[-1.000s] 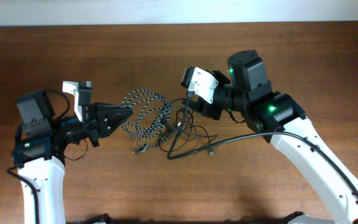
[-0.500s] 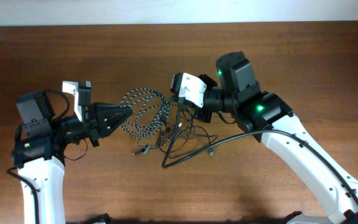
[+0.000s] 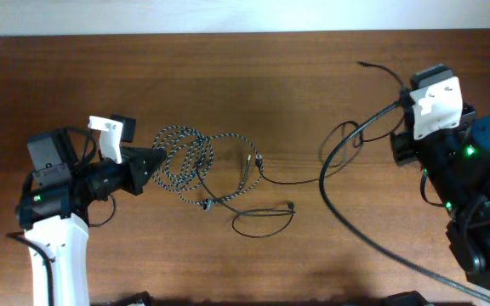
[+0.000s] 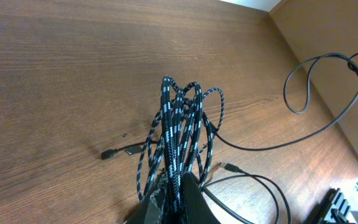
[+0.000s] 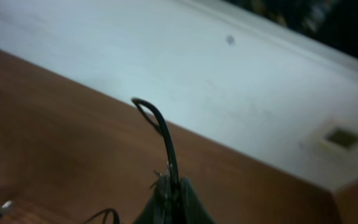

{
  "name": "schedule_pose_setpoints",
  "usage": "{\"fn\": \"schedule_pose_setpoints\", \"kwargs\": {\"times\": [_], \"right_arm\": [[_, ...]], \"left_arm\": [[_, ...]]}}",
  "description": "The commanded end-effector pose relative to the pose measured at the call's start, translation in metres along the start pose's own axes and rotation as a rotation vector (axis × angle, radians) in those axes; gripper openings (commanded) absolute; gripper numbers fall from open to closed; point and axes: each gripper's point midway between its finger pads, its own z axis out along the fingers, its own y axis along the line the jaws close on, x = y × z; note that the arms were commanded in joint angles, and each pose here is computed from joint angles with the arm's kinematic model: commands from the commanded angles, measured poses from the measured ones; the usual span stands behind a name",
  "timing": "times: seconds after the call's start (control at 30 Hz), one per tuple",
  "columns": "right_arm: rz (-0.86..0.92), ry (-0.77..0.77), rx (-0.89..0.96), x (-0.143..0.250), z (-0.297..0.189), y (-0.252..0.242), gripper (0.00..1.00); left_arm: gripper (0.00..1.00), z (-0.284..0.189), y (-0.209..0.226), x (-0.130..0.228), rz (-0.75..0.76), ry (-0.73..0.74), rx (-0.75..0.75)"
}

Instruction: Untangle cables

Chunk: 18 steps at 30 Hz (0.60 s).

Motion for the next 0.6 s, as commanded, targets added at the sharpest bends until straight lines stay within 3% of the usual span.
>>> {"fn": "schedule_pose_setpoints", "kwargs": {"times": [0.0, 0.1, 0.13, 0.23, 0.3, 0.43, 0.47, 0.53, 0.57], "right_arm": [[0.23, 0.132, 0.517, 0.033, -0.012, -0.082, 0.04], [0.485, 0.112, 1.089, 0.064, -0.071, -0.146, 0.04], [0.563, 0.111, 1.16, 0.078, -0.082, -0.163, 0.04], [0.669, 0.27, 1.046, 0.127, -0.052, -0.184, 0.04], [0.778, 0.435, 0.898, 0.177, -0.013, -0.186, 0.04], [0.925, 0.665, 0.783, 0.261, 0.033, -0.191, 0.04], [0.976, 0.709, 0.728, 0.279, 0.044, -0.186, 0.11], [1.024, 0.693, 0.63, 0.277, 0.058, -0.176, 0.8], [1.036, 0.679, 0.599, 0.273, 0.06, -0.173, 0.99]], "left_arm": [[0.0, -0.002, 0.002, -0.001, 0.008, -0.004, -0.015], [0.0, -0.002, 0.002, 0.0, 0.002, 0.001, -0.014], [0.0, -0.002, 0.001, 0.002, -0.005, 0.006, -0.013], [0.0, -0.002, 0.001, 0.002, -0.007, 0.007, -0.012], [0.0, -0.002, 0.001, 0.002, -0.007, 0.007, -0.012], [0.0, -0.002, 0.001, 0.002, -0.007, 0.007, -0.012], [0.0, -0.002, 0.001, 0.002, -0.007, 0.007, -0.012], [0.0, -0.002, 0.001, 0.002, -0.007, 0.007, -0.012], [0.0, -0.002, 0.001, 0.002, -0.007, 0.007, -0.012]]}}
